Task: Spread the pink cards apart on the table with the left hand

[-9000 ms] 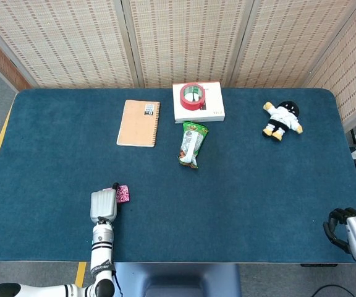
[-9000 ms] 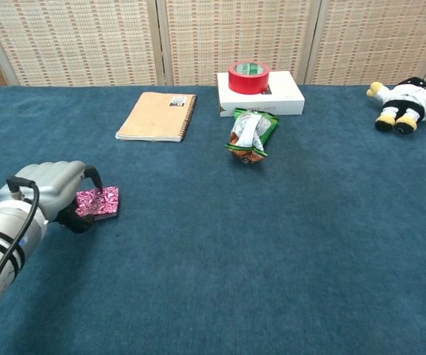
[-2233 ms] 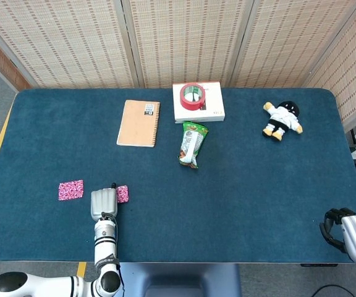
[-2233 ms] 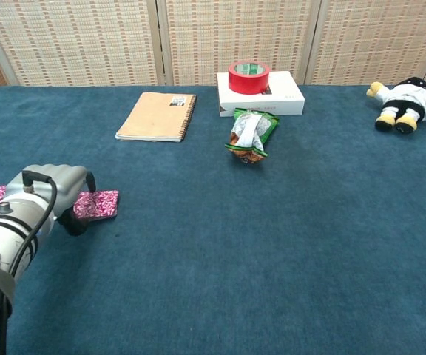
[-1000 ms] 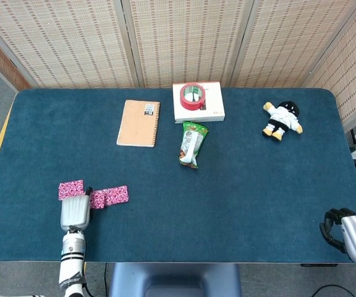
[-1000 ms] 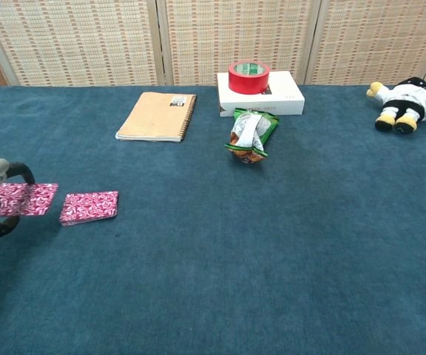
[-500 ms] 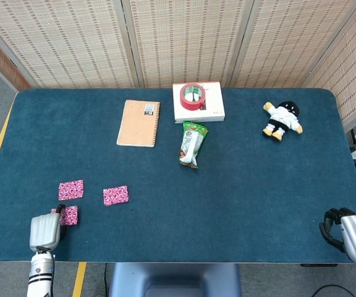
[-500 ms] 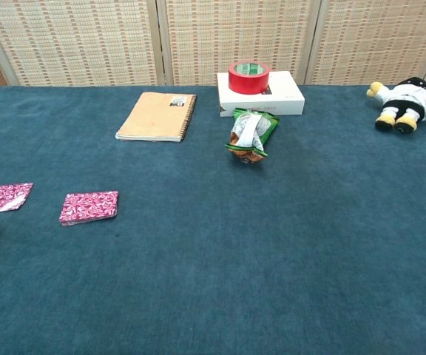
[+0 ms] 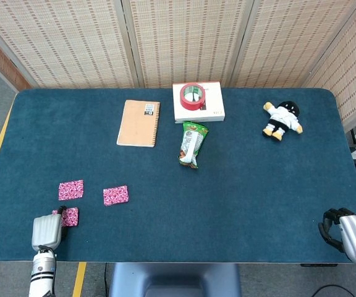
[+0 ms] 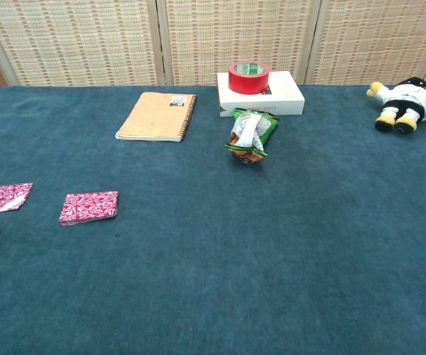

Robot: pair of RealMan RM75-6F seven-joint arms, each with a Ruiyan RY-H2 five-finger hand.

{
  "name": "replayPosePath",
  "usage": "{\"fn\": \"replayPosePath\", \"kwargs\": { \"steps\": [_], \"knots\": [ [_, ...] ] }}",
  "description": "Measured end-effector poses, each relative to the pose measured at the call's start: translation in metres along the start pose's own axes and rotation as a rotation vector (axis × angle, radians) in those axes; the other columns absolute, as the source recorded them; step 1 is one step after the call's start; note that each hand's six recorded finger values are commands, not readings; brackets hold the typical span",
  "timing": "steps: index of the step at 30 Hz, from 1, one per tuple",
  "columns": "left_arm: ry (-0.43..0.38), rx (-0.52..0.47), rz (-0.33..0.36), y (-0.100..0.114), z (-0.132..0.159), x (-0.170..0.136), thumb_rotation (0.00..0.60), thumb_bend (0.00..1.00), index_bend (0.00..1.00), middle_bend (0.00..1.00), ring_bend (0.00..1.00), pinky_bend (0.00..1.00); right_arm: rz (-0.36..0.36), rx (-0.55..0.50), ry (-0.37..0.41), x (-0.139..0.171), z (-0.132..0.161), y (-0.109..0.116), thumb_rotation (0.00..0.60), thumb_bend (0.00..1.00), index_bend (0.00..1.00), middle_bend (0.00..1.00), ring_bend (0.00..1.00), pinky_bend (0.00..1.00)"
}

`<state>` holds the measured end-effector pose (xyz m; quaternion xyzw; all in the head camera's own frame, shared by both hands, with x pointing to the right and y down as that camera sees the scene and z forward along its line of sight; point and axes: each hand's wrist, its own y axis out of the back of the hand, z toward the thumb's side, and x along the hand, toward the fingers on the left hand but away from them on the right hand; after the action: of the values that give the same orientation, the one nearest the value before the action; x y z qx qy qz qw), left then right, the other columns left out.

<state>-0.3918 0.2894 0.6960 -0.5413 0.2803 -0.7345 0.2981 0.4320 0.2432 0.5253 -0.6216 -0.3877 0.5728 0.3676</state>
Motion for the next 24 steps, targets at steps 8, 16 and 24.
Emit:
{"fn": "replayPosePath", "kwargs": {
  "steps": [8,16,24],
  "knots": [
    [-0.01,0.018,-0.005,0.001,0.002,-0.002,0.6,0.39,0.25,1.0,1.0,1.0,0.0,0.0,0.003,0.0,0.0,0.0,0.6,0.33,0.74,0.63,0.56,0.82],
    [-0.012,0.038,-0.015,-0.001,0.002,-0.003,0.6,0.37,0.2,1.0,1.0,1.0,-0.003,-0.001,0.009,0.001,0.001,0.0,0.6,0.33,0.74,0.63,0.56,0.82],
    [-0.036,0.026,-0.002,0.008,0.004,-0.011,0.6,0.35,0.19,1.0,1.0,1.0,-0.007,-0.003,0.01,0.002,0.0,0.001,0.6,0.33,0.74,0.63,0.56,0.82]
  ]
}}
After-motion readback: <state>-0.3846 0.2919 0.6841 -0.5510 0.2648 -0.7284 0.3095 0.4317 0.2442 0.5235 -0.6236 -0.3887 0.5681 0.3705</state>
